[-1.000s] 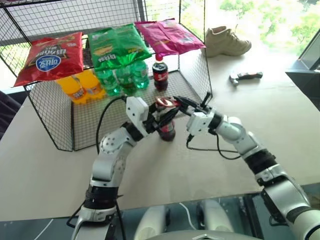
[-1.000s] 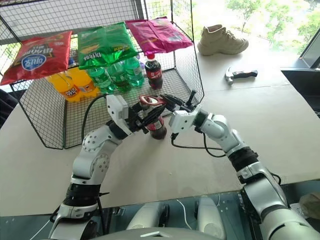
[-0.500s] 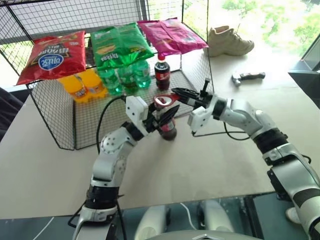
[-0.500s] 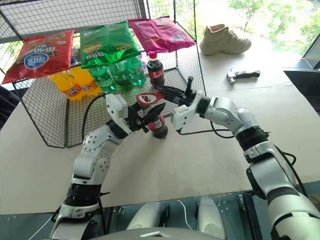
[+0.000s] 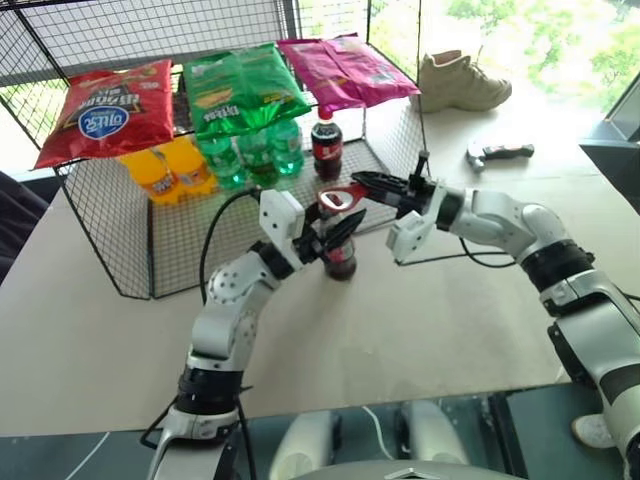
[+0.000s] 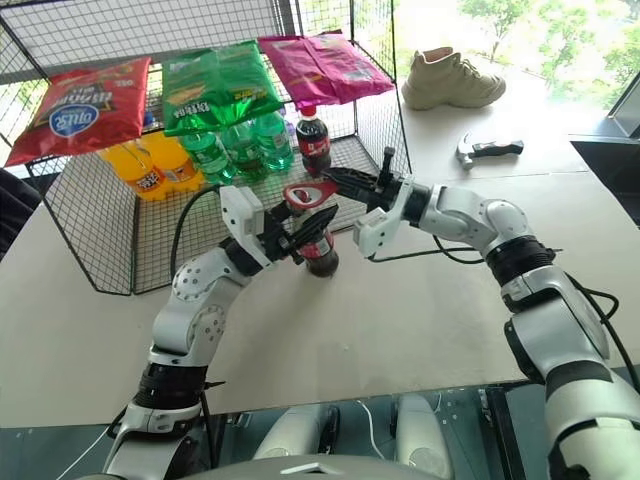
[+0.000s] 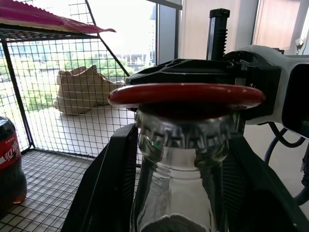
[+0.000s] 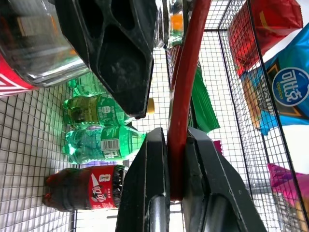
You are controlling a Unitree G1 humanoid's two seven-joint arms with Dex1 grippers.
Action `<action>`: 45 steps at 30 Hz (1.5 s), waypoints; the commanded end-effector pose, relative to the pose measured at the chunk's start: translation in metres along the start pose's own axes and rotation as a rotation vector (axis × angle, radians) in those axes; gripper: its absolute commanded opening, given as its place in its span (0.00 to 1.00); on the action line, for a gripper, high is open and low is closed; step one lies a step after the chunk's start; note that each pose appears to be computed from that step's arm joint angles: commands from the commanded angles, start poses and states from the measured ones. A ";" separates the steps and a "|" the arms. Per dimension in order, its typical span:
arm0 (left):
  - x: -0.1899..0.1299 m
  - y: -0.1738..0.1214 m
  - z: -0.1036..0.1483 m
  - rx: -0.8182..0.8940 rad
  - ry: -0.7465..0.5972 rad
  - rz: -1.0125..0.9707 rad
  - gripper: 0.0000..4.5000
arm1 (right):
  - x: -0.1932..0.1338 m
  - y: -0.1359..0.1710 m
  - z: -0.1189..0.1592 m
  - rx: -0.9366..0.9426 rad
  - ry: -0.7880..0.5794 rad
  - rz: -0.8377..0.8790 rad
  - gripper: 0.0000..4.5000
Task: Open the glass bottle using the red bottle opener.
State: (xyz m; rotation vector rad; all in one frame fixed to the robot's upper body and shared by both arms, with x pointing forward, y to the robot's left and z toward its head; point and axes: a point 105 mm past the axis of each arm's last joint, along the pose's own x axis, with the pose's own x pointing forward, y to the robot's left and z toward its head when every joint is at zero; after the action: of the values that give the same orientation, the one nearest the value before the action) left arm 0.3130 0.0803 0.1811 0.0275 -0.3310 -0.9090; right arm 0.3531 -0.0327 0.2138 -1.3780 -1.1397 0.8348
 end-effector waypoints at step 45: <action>-0.004 -0.011 -0.018 -0.044 0.063 -0.035 0.46 | -0.020 -0.046 -0.034 0.120 0.144 -0.226 0.00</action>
State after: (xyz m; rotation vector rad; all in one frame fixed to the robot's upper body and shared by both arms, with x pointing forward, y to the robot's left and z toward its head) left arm 0.3082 0.0759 0.1813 0.0334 -0.3457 -0.9357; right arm 0.3755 -0.0636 0.2424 -1.2597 -1.0661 0.6622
